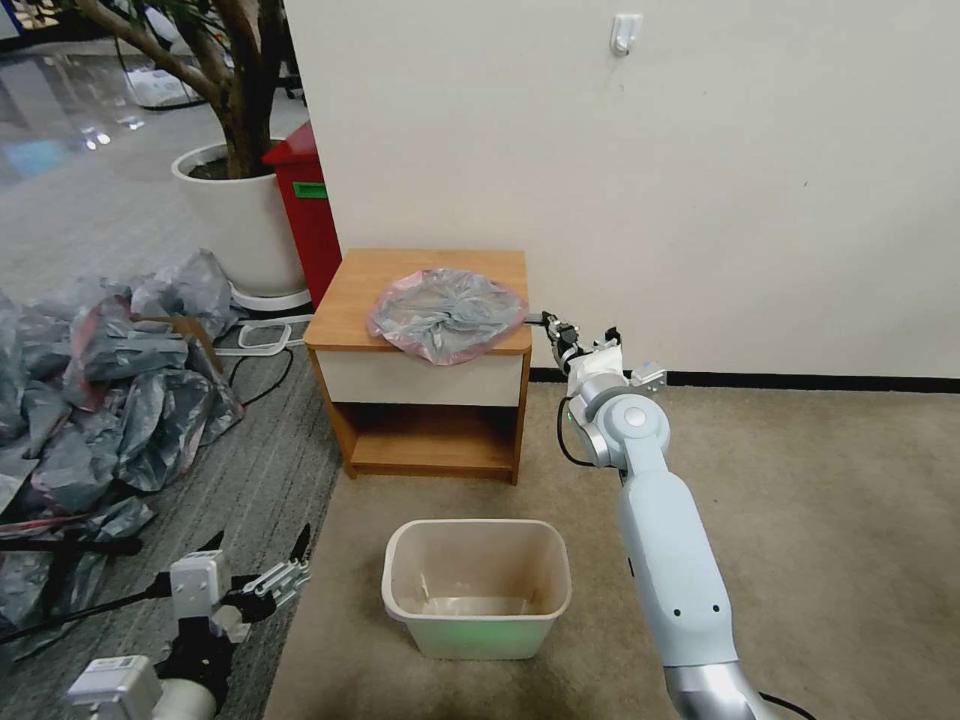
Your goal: Pick up the garbage bag from the table and place it over the trash can.
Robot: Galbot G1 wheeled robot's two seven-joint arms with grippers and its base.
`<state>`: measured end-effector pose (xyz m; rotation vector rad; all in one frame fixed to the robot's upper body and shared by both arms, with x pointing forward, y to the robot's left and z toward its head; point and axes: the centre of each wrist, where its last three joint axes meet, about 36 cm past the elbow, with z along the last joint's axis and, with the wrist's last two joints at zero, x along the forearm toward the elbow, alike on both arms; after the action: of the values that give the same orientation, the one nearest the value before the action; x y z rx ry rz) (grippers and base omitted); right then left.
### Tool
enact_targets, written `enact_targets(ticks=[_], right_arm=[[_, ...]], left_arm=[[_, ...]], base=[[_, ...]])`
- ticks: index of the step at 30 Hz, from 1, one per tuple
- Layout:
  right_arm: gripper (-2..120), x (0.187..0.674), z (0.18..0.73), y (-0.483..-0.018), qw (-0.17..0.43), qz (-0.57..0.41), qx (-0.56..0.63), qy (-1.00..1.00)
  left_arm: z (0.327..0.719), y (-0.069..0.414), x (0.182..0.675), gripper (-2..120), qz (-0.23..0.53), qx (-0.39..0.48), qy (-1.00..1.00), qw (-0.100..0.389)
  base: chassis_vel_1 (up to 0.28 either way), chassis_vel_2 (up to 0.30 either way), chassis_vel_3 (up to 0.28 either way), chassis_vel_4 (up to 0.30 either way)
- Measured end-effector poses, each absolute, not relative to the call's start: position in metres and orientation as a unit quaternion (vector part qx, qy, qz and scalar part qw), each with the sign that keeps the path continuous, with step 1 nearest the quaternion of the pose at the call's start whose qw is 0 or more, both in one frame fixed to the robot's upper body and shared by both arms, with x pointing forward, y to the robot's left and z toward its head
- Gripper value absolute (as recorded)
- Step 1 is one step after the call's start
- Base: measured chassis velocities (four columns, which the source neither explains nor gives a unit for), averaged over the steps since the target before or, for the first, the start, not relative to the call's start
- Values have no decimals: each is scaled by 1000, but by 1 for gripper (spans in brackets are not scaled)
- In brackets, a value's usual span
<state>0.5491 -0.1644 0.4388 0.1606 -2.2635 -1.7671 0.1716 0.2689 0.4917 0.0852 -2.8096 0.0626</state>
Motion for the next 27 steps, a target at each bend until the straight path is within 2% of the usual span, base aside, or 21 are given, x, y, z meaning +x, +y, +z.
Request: enact_targets(ticks=[10,27], right_arm=[[0,521,453,-169,140,-614,75,-773],[0,403,482,-156,209,-613,83,-757]], left_arm=[[490,263,170,100,25,22,-986,162],[490,260,174,100,21,3,-988,154]], base=[[0,0,0,0],[0,0,0,0]])
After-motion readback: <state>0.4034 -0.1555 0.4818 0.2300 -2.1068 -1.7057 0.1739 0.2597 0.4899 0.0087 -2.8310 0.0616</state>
